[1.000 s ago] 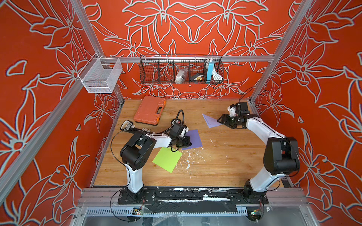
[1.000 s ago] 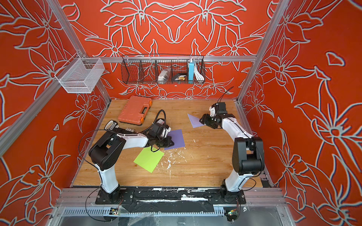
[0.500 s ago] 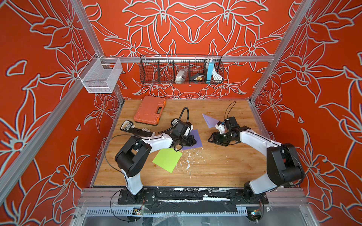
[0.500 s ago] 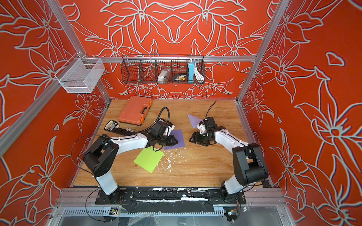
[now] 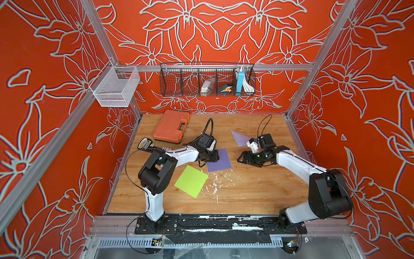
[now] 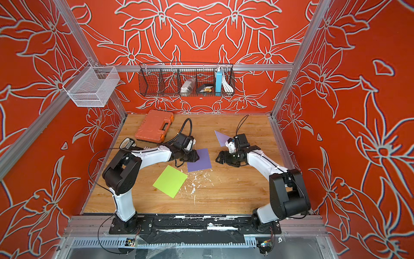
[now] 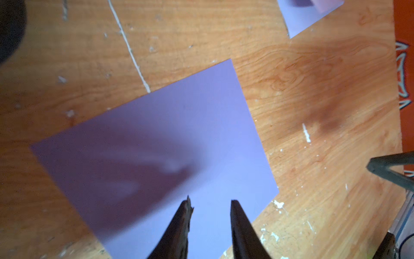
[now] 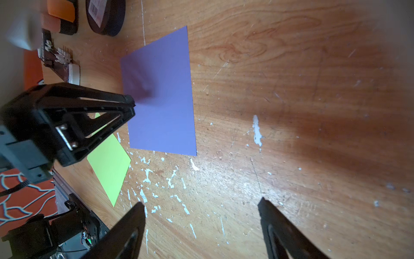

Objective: Fold the square paper diagonally
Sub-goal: Move the paper to the center of the board.

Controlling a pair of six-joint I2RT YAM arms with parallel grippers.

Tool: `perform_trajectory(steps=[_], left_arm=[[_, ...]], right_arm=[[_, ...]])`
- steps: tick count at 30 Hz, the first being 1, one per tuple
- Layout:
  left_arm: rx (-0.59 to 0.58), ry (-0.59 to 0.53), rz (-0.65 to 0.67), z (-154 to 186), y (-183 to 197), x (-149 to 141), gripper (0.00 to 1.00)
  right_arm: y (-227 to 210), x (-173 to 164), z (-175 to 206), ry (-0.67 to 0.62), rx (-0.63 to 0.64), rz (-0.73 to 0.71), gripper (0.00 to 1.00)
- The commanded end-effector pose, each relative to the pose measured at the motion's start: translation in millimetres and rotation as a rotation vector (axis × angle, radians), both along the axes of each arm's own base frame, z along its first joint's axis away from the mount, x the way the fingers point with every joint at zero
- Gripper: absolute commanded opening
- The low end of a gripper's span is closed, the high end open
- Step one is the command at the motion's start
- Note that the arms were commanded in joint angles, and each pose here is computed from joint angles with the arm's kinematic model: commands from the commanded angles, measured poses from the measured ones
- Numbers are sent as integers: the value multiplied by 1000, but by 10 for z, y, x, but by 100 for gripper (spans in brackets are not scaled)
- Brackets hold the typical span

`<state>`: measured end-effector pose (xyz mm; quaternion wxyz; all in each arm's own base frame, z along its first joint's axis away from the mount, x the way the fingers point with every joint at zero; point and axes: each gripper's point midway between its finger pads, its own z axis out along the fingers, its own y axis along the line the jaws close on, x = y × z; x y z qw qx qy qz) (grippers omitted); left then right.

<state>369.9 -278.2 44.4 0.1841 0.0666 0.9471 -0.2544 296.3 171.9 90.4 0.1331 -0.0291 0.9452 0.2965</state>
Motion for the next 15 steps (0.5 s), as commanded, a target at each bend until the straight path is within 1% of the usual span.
perform_trajectory(steps=[1, 7, 9, 12, 15], left_arm=[[-5, 37, -25, -126, -43, -40, 32], [-15, 114, -35, -384, -83, -233, 30], [-29, 142, -31, -448, -119, -316, 29], [-74, 167, -46, -463, -252, -446, 28], [-113, 157, -61, -396, -396, -519, 27]], right_arm=[[18, -77, -68, 34, 2, 23, 83], [23, -64, -116, 44, 15, -12, 79], [28, -63, -141, 51, 22, -23, 76], [19, -68, -217, 68, 19, -37, 73], [5, -82, -323, 96, 6, -43, 72]])
